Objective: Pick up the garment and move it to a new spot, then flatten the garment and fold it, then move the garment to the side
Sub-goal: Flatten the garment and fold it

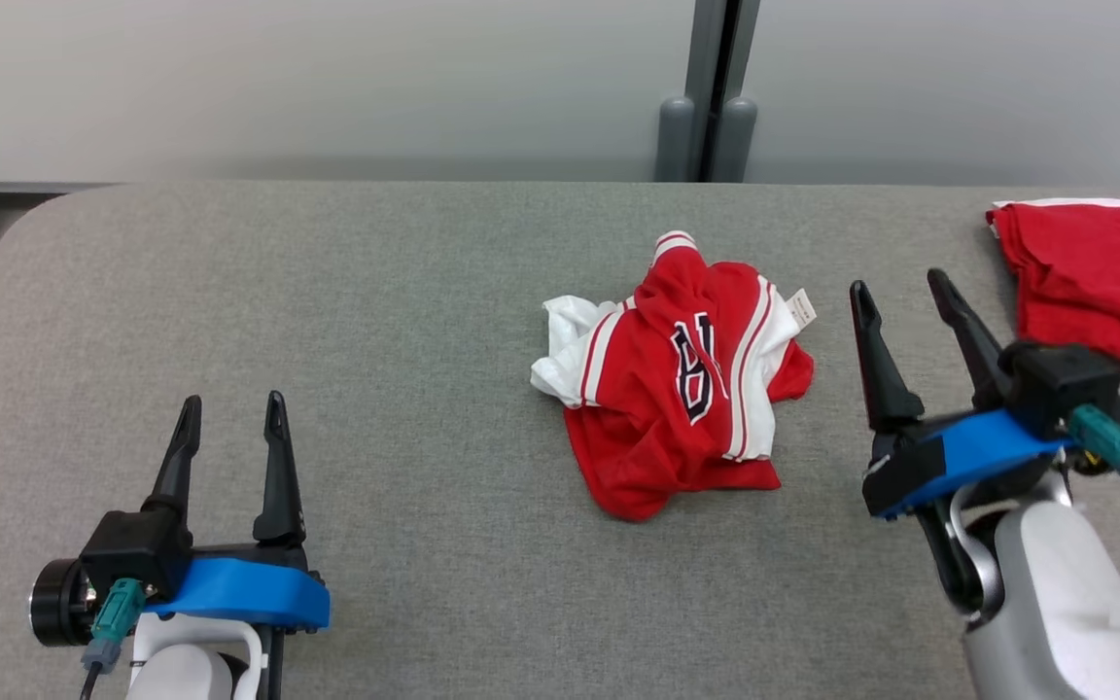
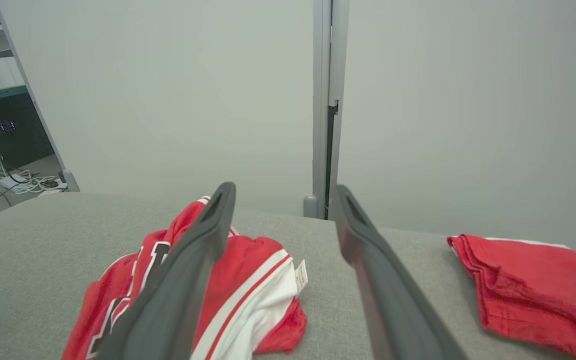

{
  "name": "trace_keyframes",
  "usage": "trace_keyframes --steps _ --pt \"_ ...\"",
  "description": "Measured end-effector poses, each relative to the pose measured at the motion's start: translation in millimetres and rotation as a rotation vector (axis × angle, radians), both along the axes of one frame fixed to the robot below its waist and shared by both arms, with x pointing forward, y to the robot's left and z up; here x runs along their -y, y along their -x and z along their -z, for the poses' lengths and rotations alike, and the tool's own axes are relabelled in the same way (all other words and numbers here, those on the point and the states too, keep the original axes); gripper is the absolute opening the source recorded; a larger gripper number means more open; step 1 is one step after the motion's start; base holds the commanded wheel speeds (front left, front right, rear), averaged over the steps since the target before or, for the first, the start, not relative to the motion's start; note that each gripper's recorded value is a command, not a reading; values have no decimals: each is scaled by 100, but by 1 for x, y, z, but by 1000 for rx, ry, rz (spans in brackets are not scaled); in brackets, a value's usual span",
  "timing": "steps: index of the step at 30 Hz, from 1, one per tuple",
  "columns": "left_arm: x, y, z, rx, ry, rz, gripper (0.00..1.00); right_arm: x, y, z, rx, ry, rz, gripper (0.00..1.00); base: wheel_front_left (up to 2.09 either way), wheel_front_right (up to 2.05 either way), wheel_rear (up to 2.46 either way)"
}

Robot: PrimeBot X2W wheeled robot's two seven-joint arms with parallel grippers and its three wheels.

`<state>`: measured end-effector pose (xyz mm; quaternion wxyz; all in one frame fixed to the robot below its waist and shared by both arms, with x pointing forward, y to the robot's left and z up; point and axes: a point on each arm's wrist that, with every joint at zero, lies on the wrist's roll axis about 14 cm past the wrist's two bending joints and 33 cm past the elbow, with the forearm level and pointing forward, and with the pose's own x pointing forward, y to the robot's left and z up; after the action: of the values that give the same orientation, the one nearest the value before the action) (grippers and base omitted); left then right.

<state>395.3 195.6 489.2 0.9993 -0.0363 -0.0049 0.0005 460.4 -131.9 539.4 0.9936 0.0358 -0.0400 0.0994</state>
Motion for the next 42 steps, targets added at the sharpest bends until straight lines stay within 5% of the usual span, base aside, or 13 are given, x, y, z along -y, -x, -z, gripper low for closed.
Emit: trace_keyframes --steps 7,17,26,34,35,36,37,42 --pt "-4 -5 10 -26 17 -23 100 -20 -49 -4 -13 71 -65 100 0 0 0" --pt "-19 -10 25 -65 28 -76 100 -38 -96 70 -242 172 -129 100 0 0 0" --pt "-30 -11 36 -98 19 -104 100 -51 -93 158 -489 236 -181 100 0 0 0" --pt "-27 -11 35 -93 22 -100 100 -48 -79 177 -567 271 -186 100 0 0 0" --pt "-26 -12 34 -92 22 -96 100 -49 -77 177 -575 275 -190 85 0 0 0" --pt "-25 -12 34 -90 23 -91 100 -51 -75 178 -583 277 -194 31 0 0 0" --pt "-23 -13 34 -90 25 -88 100 -52 -75 177 -585 276 -195 0 0 0 0" --pt "-17 -16 32 -82 28 -69 100 -50 -71 169 -547 257 -191 0 0 0 0"
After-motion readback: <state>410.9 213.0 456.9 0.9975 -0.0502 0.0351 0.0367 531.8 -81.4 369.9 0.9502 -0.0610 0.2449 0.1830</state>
